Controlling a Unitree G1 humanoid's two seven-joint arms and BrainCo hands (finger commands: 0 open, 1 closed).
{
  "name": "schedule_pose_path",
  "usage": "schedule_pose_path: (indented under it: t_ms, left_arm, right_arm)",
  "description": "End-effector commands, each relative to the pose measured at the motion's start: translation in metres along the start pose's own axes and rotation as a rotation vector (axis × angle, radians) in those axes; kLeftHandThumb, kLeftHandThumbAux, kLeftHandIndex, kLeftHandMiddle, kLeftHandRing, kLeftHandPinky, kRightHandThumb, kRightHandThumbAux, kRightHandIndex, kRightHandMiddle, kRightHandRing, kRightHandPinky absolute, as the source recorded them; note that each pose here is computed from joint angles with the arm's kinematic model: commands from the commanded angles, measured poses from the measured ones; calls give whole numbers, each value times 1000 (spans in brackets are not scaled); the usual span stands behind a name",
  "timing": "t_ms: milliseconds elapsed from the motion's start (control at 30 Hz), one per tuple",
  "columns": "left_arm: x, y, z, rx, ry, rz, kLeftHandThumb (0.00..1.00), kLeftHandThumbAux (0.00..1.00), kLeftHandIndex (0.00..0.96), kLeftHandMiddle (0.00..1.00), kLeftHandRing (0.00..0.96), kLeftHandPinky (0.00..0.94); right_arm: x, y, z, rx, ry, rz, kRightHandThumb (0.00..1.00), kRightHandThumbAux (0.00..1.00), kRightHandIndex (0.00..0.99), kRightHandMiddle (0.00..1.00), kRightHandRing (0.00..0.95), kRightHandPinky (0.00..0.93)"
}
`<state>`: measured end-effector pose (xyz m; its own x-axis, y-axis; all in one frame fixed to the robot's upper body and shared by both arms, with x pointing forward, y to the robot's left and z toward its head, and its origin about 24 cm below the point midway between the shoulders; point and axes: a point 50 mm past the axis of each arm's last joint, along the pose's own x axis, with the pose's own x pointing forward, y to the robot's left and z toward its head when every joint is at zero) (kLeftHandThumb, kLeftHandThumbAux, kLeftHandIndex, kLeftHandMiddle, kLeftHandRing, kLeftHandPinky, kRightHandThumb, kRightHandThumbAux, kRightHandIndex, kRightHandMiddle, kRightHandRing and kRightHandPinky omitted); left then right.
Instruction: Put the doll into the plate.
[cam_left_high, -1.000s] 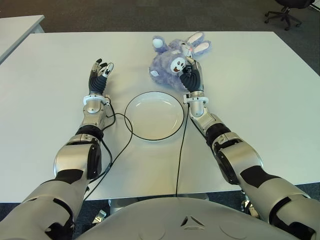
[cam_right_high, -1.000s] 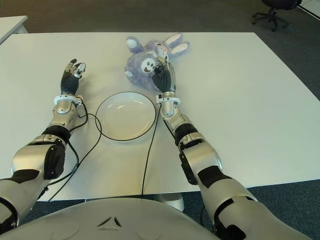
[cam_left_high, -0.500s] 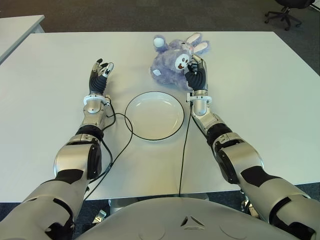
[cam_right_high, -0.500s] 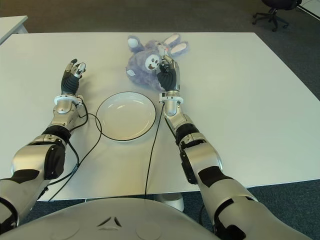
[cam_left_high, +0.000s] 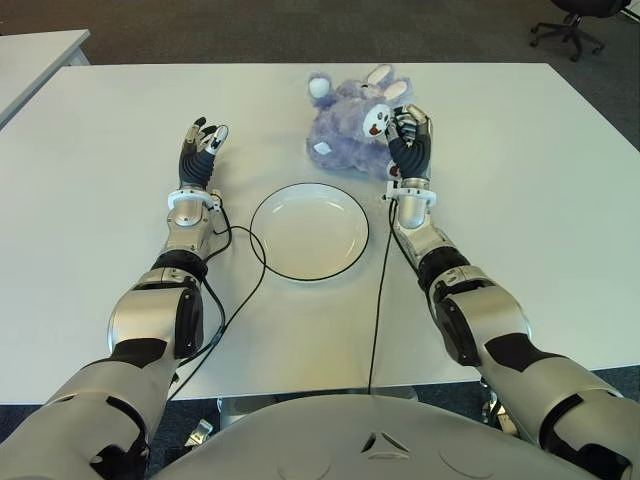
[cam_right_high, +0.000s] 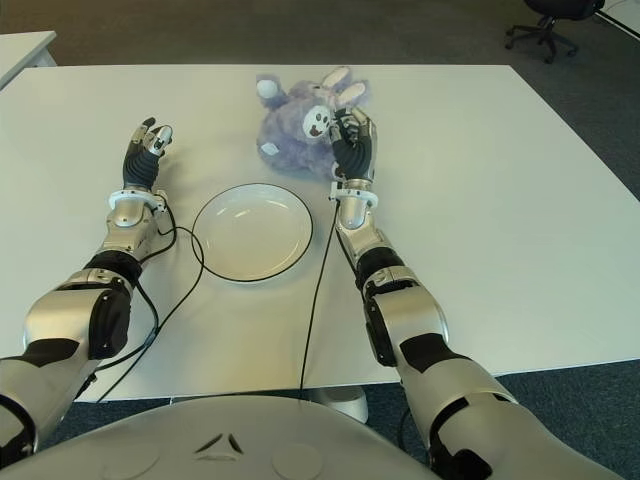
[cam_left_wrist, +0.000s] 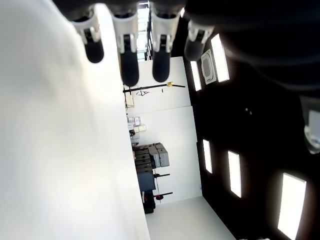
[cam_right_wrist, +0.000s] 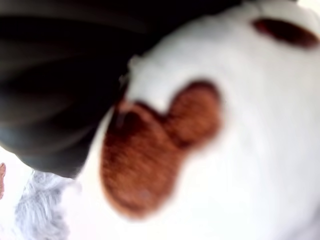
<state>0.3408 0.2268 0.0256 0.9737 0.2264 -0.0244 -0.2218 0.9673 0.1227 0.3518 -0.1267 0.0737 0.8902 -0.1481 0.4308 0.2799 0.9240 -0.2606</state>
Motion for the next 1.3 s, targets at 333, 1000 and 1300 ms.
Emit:
schedule_pose_path:
  t_ms: [333, 1000, 1300]
  left_arm:
    - [-23, -5, -41, 20, 180, -5, 0, 366, 0, 175, 173, 65]
    - [-23, -4, -42, 12, 180, -10, 0, 378, 0, 155, 170, 109]
    - [-24, -4, -42, 11, 176, -7, 0, 386, 0, 167, 177, 64]
  right_arm:
    - [-63, -26, -59, -51, 258, 1, 715, 705, 438, 785, 801, 812]
    - [-59, -36, -60, -1, 260, -42, 717, 704, 438, 777, 798, 816]
    - [-58, -40, -59, 6, 254, -60, 719, 704, 438, 775, 797, 808]
